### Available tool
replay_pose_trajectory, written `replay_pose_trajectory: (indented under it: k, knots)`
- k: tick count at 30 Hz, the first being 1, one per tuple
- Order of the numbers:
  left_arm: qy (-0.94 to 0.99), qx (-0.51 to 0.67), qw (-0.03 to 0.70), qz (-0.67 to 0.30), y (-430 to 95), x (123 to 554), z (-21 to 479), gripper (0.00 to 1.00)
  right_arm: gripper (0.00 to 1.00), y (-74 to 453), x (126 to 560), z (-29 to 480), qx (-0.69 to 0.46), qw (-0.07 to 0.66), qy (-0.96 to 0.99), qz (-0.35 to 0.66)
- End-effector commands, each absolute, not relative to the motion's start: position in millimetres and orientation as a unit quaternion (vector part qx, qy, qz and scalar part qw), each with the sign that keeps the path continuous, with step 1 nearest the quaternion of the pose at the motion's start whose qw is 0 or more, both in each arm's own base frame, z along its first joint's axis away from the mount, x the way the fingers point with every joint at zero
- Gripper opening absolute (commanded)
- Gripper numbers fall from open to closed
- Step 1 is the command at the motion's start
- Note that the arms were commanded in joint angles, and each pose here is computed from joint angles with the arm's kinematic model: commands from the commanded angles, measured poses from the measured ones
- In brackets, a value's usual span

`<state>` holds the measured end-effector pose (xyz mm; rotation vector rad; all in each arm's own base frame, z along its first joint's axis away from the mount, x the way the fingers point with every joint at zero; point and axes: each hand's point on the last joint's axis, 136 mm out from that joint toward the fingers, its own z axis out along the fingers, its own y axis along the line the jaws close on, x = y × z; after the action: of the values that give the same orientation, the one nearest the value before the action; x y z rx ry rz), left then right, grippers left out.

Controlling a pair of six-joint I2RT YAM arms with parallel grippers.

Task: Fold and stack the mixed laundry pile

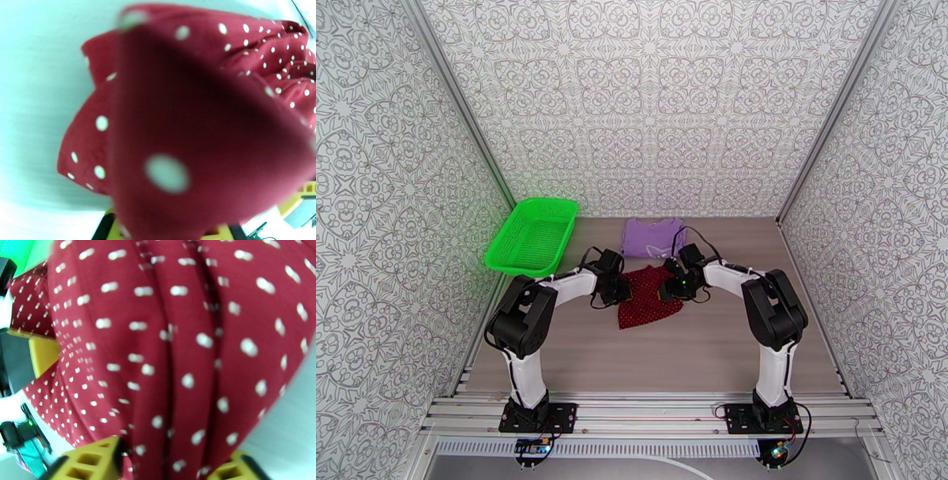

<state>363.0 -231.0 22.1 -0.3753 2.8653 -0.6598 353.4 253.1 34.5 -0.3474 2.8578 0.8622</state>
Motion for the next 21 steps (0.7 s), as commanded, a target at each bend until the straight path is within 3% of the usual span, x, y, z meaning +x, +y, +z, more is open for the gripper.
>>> replay_pose_trajectory:
  k: [1,9,15,21]
  knots:
    - [0.966,-0.124,0.099,-0.206,-234.5,370.1,16.1,0.00,0.00,251.7,350.7,32.1,-0.106,0.064,0.952,0.279]
    - [0.957,-0.106,0.165,-0.214,-236.5,397.0,81.3,0.00,0.00,234.0,386.7,93.7,-0.101,0.152,0.961,0.208]
    - [0.948,-0.093,0.219,-0.213,-227.0,440.5,141.4,0.00,0.00,223.7,433.0,154.0,-0.087,0.254,0.949,0.168]
    - [0.933,-0.074,0.274,-0.219,-215.1,496.2,185.4,0.00,0.00,220.3,488.8,172.6,-0.063,0.314,0.932,0.170]
